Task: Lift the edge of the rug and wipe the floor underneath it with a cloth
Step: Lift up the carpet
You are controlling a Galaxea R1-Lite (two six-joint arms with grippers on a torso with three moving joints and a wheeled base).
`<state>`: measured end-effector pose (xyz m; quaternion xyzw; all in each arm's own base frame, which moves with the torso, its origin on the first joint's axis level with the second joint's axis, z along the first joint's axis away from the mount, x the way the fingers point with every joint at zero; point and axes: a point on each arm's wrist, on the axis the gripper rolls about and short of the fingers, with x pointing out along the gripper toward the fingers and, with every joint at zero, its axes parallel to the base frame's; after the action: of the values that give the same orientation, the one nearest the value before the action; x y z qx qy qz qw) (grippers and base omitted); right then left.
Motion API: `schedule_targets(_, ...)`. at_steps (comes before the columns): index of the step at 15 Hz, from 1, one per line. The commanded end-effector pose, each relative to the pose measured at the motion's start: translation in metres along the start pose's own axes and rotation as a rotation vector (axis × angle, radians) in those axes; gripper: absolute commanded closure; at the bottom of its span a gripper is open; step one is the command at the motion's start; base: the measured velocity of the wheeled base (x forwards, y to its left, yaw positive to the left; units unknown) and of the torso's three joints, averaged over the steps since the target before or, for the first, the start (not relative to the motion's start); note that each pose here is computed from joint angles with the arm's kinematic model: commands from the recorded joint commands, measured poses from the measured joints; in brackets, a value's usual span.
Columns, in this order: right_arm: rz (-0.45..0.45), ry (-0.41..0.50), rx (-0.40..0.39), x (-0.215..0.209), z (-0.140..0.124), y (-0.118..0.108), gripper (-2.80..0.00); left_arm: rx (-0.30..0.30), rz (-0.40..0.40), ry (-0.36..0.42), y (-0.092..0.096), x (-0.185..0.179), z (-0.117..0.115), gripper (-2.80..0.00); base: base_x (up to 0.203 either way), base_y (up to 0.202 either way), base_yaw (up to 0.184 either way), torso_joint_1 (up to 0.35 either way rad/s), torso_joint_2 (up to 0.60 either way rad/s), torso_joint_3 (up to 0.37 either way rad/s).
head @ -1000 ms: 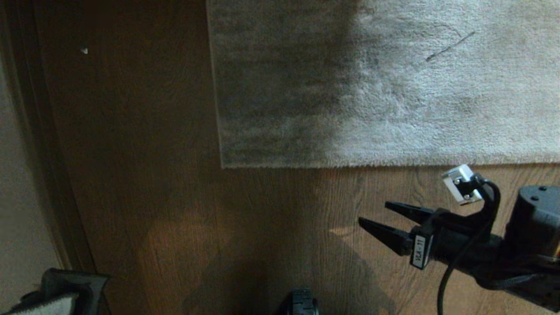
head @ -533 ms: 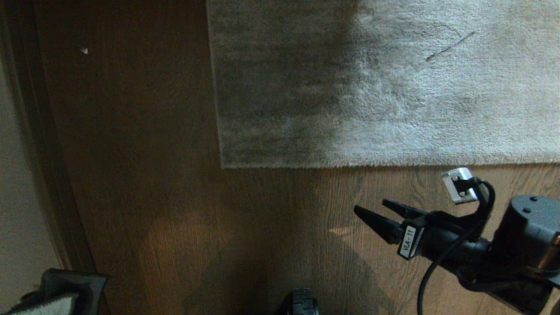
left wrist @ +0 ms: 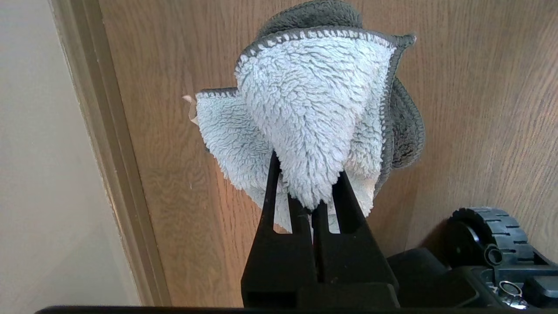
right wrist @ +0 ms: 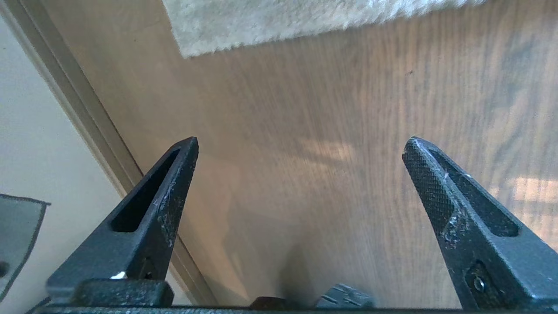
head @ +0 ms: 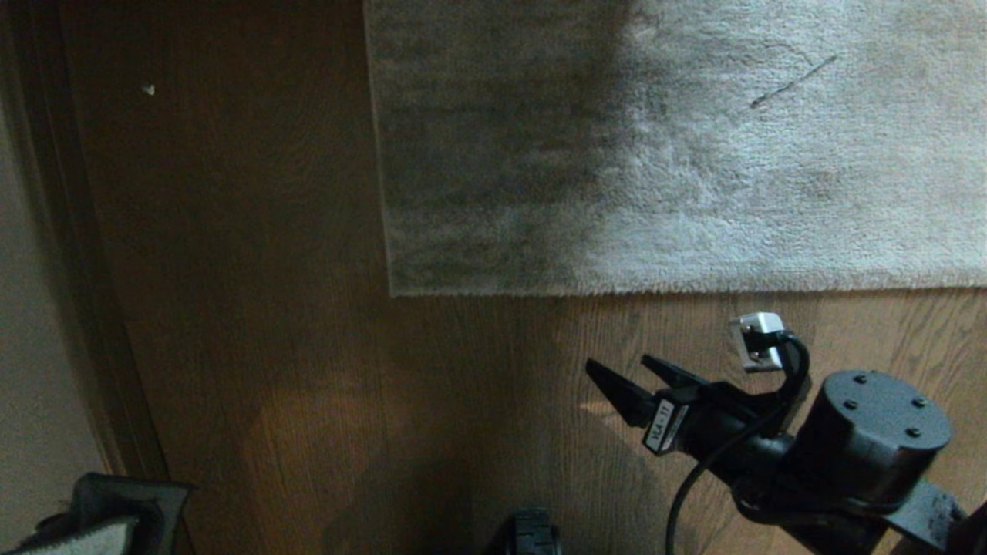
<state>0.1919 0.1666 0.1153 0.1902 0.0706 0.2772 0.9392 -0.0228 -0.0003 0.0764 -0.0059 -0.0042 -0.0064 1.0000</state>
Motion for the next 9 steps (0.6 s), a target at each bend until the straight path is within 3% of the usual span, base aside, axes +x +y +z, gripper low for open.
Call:
schedule_targets(1,-0.007,-0.039,0.010,0.011,-0.003,0.004,-2.80,0.000,-0.001,-0.001,0.000,0.000,0.000,0.00,0.000,0.000,0.000,0.000,0.00,0.000)
schedule_targets(9,-0.100,-0.025,0.006,0.021,-0.017,-0.003,-2.80,0.000,0.000,-0.001,0.000,0.000,0.000,0.00,0.000,0.000,0.000,0.000,0.00,0.000)
